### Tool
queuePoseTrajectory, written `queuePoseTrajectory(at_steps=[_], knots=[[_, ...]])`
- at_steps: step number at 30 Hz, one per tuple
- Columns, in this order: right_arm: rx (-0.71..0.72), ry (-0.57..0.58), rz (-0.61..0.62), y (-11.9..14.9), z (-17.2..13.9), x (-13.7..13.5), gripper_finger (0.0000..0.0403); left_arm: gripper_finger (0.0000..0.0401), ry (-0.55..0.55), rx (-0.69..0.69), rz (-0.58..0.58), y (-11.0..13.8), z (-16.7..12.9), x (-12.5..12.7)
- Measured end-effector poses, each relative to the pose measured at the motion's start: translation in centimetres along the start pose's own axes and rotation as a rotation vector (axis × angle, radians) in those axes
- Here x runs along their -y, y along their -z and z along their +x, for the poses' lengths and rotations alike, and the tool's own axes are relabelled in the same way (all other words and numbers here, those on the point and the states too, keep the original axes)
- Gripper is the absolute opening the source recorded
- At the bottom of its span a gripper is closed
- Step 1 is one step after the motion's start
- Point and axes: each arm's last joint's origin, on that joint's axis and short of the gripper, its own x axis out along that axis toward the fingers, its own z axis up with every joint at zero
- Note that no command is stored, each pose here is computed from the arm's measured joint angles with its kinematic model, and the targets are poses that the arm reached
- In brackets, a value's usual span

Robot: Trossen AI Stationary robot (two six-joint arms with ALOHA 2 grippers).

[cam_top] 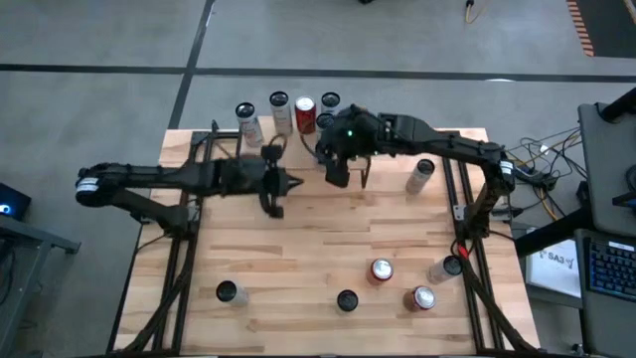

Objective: Place canned beverage on shelf
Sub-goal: Put the white soda can aligned with the other white soda cans on the shelf

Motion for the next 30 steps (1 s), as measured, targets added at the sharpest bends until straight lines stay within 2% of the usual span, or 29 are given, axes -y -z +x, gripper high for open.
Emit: queuePoseTrajectory(at_steps=[8, 19, 30], knots=[[-0.005, 0.034, 0.086, 0.3, 0.2, 1.8, 0.0246, 0.0000, -0.078, 0.010, -0.042, 1.3, 3.3, -3.0], [-0.044, 0.043, 0.134, 0.7, 2.5, 2.1, 0.0246, 0.0000, -0.058, -0.026, -0.036, 2.2, 5.1, -2.9], [-0.052, 0.083, 0.169, 0.8, 2.7, 2.4, 0.0246, 0.0000, -0.133, -0.028, -0.053, 2.4, 5.4, -3.7]])
